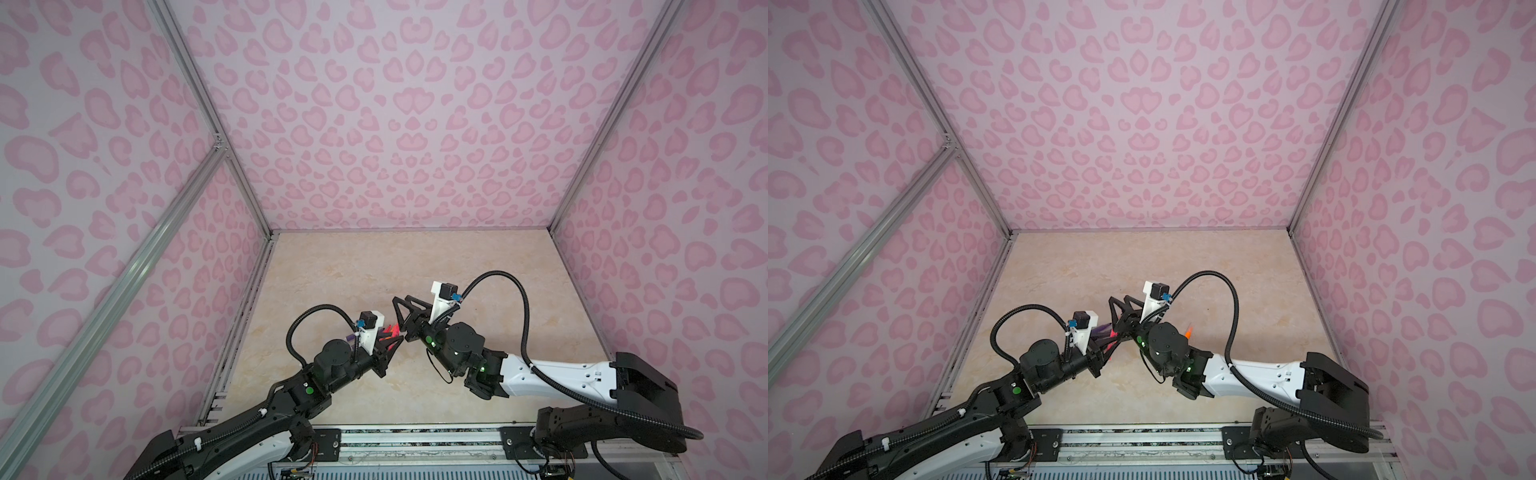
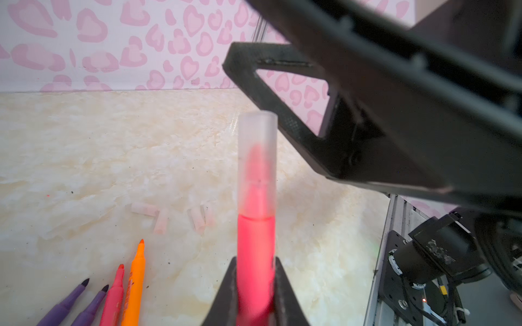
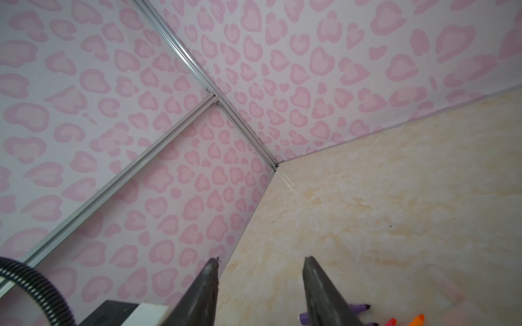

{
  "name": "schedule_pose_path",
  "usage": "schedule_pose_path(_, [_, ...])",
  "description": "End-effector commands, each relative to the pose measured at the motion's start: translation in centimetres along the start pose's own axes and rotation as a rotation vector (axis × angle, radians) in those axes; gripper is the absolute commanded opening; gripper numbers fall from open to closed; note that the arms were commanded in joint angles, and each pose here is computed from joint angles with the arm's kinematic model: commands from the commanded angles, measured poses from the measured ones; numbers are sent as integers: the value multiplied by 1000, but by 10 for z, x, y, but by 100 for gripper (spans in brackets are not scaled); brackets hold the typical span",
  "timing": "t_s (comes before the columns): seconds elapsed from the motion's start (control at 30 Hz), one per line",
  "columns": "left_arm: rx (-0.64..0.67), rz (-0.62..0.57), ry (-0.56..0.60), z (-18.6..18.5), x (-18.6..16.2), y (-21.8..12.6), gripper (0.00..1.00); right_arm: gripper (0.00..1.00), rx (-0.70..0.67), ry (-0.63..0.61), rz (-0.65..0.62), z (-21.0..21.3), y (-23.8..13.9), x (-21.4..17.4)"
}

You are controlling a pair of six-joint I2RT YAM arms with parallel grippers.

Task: Insert the pens into the pen caps
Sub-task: 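Press the cap down onto the pink marker tip with the right gripper, then open the right gripper to release the cap on the marker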

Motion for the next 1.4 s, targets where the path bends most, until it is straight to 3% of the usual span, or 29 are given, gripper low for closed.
schedule_pose_path(0.0, [-24, -49, 18, -7, 12, 1, 3, 50, -5, -11, 71, -3, 2, -15])
schedule_pose_path(0.23, [-16, -41, 19, -6, 11, 4, 3, 49, -32, -13, 110, -5, 10, -12])
schedule_pose_path(0.63, [6, -48, 19, -4, 12, 4, 3, 10, -12, -7, 153, -4, 12, -21])
schedule_pose_path(0.77, [87, -71, -12, 5, 12, 4, 3, 0, 1, -12, 195, -5, 12, -30])
schedule_pose_path(1.37, [218, -168, -51, 26, 16, -4, 4, 0, 13, -33, 266, 7, -7, -91])
Point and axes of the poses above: each gripper's point midway between its finger pads, its own y axis out along the fingers, its own z axis along the line the jaws close on, x = y × z, the point moved 8 cm from there along -y, back along the fingers, and after that the axes turned 13 degrees about -y, right-handed, at the moved point
